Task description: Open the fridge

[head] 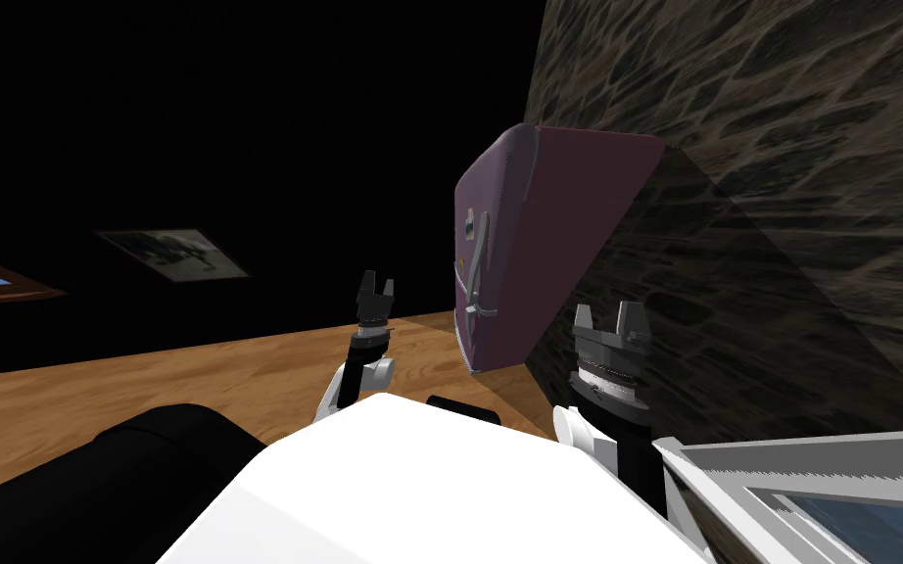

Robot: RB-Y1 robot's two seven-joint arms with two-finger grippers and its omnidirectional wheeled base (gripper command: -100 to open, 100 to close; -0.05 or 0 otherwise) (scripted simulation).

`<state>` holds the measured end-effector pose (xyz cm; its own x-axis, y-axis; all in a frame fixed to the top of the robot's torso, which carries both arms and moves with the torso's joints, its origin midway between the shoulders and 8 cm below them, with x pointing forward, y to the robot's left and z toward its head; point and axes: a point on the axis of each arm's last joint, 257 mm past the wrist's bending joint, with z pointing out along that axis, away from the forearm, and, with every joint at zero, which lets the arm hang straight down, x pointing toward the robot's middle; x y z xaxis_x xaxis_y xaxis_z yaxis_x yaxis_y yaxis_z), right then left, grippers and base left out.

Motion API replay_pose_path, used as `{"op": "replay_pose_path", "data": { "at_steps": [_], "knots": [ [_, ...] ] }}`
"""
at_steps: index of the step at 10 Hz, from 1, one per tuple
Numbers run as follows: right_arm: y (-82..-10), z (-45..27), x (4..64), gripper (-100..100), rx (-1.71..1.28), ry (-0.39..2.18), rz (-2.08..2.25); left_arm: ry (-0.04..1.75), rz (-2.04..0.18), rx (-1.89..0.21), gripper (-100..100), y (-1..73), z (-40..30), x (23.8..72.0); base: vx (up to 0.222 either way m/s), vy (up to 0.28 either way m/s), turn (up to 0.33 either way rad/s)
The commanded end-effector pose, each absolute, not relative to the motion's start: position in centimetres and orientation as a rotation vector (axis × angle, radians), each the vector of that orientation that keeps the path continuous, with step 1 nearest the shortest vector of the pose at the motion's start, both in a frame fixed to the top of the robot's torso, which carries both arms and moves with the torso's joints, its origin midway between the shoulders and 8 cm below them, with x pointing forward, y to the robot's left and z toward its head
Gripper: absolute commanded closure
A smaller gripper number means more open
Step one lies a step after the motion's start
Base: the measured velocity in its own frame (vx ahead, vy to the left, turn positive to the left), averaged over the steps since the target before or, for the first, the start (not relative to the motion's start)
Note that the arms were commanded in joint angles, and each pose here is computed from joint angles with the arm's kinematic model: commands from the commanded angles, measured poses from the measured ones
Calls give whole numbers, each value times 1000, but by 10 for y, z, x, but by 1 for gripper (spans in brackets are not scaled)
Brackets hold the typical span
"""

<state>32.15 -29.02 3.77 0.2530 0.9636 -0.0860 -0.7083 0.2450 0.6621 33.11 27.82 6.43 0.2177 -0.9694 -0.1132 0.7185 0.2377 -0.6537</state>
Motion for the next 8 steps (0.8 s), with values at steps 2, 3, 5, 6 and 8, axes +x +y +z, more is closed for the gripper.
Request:
{"op": "replay_pose_path", "data": {
  "at_steps": [2, 3, 5, 6, 8],
  "knots": [
    [-290, 38, 322, 0, 561, 544, 1220, 571, -1246, -528, 0, 278, 64, 331, 0, 0, 0],
    [-290, 38, 322, 0, 561, 544, 1220, 571, -1246, -527, 0, 278, 64, 331, 0, 0, 0],
    [-290, 38, 321, 0, 561, 544, 1221, 571, -1246, -527, 0, 278, 64, 331, 0, 0, 0],
    [-290, 38, 321, 0, 561, 544, 1221, 571, -1246, -527, 0, 278, 64, 331, 0, 0, 0],
    [-290, 38, 321, 0, 561, 544, 1221, 571, -1246, -527, 0, 278, 64, 331, 0, 0, 0]
  ]
}}
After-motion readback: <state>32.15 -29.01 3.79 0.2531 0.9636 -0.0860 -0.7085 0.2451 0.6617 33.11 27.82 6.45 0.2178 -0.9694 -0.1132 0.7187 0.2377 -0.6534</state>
